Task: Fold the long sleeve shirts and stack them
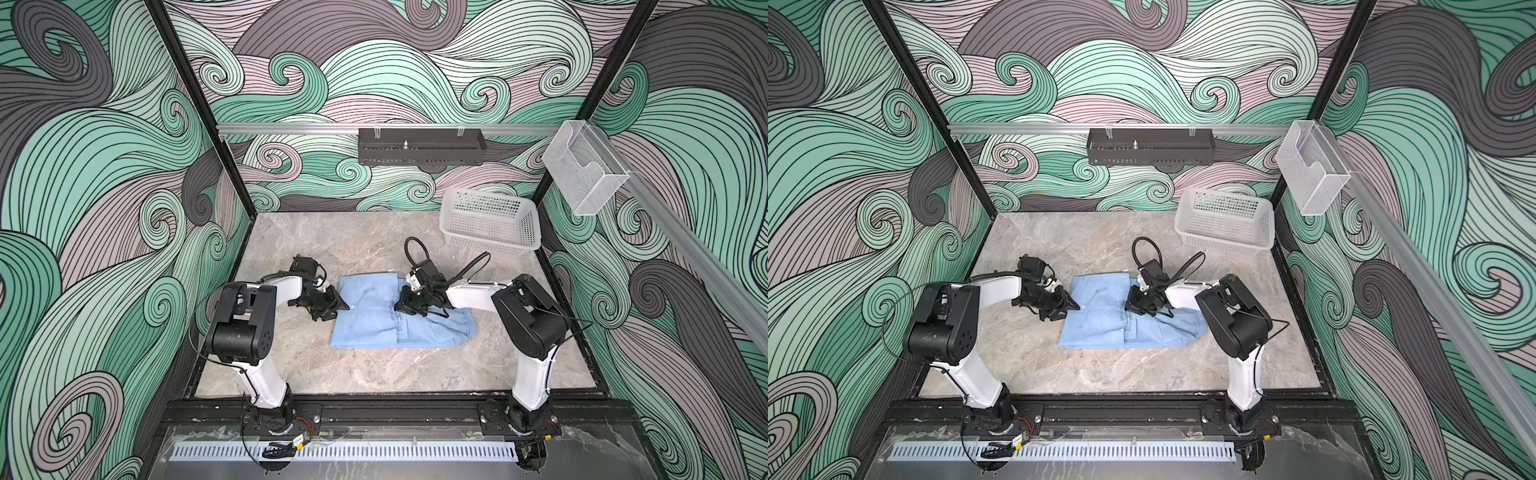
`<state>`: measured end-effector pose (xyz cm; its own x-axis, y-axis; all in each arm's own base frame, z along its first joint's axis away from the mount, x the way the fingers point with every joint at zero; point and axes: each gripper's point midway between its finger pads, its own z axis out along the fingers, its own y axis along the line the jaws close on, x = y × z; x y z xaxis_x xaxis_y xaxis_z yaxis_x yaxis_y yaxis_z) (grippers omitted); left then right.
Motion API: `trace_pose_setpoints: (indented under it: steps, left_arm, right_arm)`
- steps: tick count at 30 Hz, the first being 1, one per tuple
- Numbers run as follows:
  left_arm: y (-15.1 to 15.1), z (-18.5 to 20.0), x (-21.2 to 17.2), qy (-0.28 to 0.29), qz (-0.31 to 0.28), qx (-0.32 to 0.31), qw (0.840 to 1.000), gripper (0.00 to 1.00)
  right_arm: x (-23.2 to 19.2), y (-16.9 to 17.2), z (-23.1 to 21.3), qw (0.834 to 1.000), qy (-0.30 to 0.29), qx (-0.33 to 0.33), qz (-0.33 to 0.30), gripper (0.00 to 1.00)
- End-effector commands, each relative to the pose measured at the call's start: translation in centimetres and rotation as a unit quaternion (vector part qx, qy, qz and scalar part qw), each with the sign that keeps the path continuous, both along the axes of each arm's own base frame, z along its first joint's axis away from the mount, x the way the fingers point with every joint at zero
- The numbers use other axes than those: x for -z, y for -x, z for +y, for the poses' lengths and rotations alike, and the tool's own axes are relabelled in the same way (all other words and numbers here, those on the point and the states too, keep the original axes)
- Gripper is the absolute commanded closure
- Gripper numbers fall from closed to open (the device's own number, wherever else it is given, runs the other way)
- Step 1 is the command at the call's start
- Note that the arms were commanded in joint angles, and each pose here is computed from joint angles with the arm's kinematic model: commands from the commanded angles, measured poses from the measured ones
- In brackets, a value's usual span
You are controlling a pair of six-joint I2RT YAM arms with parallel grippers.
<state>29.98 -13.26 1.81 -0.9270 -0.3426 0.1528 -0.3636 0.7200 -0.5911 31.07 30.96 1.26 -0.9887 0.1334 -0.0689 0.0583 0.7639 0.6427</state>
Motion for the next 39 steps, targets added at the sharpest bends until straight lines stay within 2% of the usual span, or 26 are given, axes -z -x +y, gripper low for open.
trace_pose_setpoints:
  steps: [1,2,3,4,7,11,15,18,24,29,34,39]
  left_arm:
    - [0.9,0.3,1.7,-0.011,0.019,-0.005,1.0,0.75]
    - [0.8,0.3,1.5,-0.008,0.014,-0.005,1.0,0.84]
    - [0.7,0.2,1.1,-0.005,0.007,-0.005,1.0,0.99]
    - [0.5,0.1,0.5,-0.004,-0.005,-0.003,1.0,1.0]
    - [0.2,0.3,-2.1,-0.01,-0.045,0.005,0.999,1.0]
    - [1.1,1.4,-5.8,-0.052,-0.081,0.03,0.995,1.0]
    - [2.4,1.0,-8.7,-0.047,-0.108,0.052,0.992,1.0]
    - [2.7,-0.6,-9.8,-0.039,-0.12,0.067,0.99,1.0]
    - [1.5,-6.2,-11.7,-0.003,-0.153,0.093,0.984,1.0]
    - [0.4,-9.4,-8.9,0.025,-0.13,0.079,0.988,1.0]
    - [0.0,-9.4,-5.3,0.023,-0.1,0.046,0.994,1.0]
    - [0.1,-8.4,-2.3,-0.003,-0.071,0.032,0.997,1.0]
  right_arm:
    - [5.7,3.0,-3.7,0.993,0.094,0.012,0.064,1.0]
    - [5.7,3.0,-3.6,0.994,0.092,0.012,0.065,1.0]
    - [5.6,3.1,-3.5,0.994,0.089,0.01,0.066,1.0]
    - [5.5,3.1,-3.4,0.994,0.087,0.01,0.066,1.0]
    - [5.3,3.1,-2.8,0.994,0.085,0.007,0.064,1.0]
    - [5.2,3.3,-1.4,0.995,0.08,0.004,0.066,1.0]
    - [5.3,3.5,0.9,0.995,0.07,0.002,0.068,1.0]
    - [5.3,3.7,2.7,0.996,0.063,-0.003,0.07,1.0]
    - [5.0,3.8,4.7,0.996,0.052,-0.009,0.07,1.0]
    - [4.7,3.7,4.6,0.997,0.05,-0.008,0.067,1.0]
    - [4.6,3.7,4.5,0.997,0.041,0.001,0.067,1.0]
    - [4.0,3.4,3.9,0.998,0.034,0.013,0.06,1.0]
